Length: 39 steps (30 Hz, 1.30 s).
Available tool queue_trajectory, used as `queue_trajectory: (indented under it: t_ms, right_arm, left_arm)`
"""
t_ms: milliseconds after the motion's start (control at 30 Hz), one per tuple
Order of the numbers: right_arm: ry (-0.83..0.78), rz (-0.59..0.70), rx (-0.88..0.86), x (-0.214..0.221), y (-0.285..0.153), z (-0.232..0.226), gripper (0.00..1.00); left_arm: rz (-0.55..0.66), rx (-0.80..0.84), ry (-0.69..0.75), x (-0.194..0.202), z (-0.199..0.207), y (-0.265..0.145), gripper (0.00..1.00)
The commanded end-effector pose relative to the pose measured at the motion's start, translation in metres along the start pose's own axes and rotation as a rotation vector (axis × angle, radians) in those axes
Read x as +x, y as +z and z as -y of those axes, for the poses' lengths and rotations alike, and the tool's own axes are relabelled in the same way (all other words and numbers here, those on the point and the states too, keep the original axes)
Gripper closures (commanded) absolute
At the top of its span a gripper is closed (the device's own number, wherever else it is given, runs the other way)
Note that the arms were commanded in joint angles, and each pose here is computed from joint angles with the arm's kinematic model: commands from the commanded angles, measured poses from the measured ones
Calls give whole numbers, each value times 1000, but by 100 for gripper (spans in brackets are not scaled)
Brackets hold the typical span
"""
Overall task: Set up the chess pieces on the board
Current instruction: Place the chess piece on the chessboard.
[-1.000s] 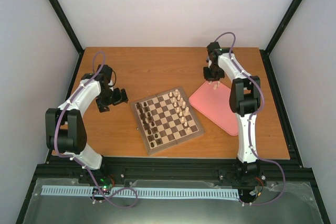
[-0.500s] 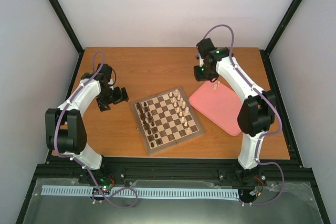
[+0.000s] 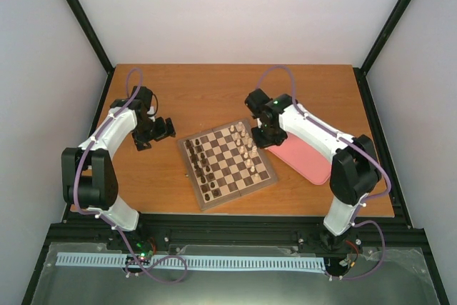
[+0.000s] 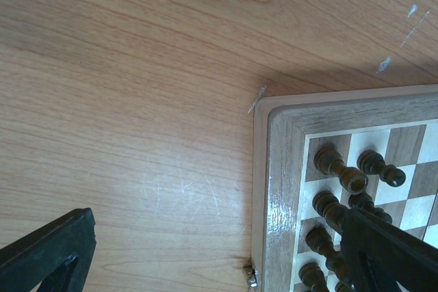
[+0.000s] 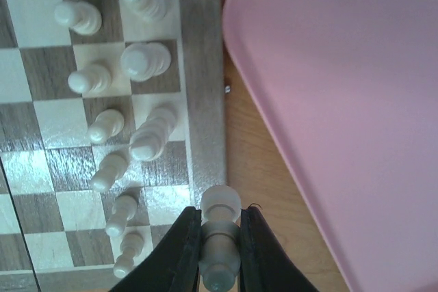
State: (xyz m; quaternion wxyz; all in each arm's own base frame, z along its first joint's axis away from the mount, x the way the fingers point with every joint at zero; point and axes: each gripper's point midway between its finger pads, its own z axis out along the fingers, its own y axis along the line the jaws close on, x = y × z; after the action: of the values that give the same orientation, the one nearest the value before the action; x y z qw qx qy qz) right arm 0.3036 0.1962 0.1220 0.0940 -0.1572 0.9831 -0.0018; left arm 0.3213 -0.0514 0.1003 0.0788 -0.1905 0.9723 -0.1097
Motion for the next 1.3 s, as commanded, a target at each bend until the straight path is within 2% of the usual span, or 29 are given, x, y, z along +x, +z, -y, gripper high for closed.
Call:
queue_trajectory:
  t_ms: [0, 500, 1267]
  right_arm:
    - [-3, 15, 17, 11, -4, -10, 97]
    - [39, 30, 5, 25, 40, -32, 96]
    - [8, 19, 8, 16, 54, -42, 95]
  left_arm:
    - [34, 28, 29, -4, 7, -8, 0]
    - [41, 15, 31, 1, 2, -12, 0]
    - [39, 11, 34, 1, 2, -12, 0]
